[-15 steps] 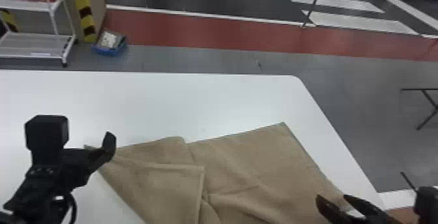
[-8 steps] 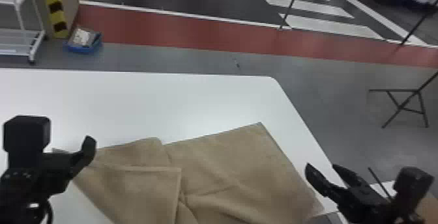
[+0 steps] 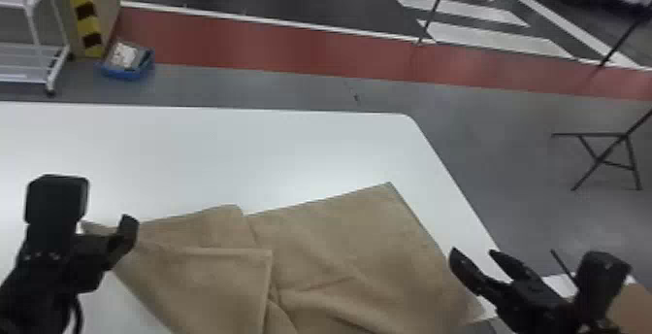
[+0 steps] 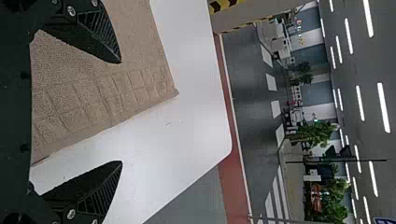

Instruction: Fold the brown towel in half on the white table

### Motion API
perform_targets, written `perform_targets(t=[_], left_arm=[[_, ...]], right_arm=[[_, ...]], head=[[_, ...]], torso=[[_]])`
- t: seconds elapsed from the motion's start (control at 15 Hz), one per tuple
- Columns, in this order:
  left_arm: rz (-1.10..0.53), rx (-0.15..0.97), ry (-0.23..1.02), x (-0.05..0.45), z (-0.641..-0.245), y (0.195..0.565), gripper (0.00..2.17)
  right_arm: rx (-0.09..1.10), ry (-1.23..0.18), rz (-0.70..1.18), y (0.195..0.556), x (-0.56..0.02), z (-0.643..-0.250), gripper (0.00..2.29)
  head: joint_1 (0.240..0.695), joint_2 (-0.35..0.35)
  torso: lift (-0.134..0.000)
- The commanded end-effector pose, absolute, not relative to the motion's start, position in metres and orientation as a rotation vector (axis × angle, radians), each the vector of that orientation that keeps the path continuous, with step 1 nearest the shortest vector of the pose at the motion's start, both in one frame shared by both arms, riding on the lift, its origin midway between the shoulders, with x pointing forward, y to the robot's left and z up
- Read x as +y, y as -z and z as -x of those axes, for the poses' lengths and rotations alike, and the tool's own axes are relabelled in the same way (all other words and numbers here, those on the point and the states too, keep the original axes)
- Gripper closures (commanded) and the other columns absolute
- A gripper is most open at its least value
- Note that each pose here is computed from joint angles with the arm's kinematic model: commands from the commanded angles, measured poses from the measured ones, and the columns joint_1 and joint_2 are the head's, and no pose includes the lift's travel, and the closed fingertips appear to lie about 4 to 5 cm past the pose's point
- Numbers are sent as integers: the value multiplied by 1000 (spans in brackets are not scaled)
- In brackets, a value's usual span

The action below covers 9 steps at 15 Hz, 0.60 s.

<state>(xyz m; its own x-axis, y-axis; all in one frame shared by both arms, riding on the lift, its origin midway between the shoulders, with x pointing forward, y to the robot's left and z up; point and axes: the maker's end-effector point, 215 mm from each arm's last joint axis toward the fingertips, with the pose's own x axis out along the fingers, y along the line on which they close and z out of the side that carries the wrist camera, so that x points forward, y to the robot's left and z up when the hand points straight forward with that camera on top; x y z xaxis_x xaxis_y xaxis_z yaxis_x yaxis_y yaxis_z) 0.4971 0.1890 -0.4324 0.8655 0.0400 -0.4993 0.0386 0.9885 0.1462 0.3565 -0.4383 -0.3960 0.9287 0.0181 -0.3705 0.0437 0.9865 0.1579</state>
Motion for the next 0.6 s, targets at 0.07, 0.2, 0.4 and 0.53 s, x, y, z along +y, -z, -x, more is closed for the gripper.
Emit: perform_targets(t=[0.07, 0.2, 0.4, 0.53], left_arm=[[-153, 548, -10, 191, -500, 444, 360], [-163, 549, -15, 195, -499, 446, 417], [-171, 551, -20, 198, -496, 447, 421], [-191, 551, -28, 202, -495, 449, 421]], right_arm=[[374, 24, -158, 396, -442, -350, 124], [368, 28, -152, 394, -444, -347, 124], [368, 30, -151, 394, -445, -347, 124], [368, 31, -151, 395, -444, -347, 124]], head=[[695, -319], [695, -322], [695, -323], [695, -322]], torso=[[-123], [-123], [-123], [-123]])
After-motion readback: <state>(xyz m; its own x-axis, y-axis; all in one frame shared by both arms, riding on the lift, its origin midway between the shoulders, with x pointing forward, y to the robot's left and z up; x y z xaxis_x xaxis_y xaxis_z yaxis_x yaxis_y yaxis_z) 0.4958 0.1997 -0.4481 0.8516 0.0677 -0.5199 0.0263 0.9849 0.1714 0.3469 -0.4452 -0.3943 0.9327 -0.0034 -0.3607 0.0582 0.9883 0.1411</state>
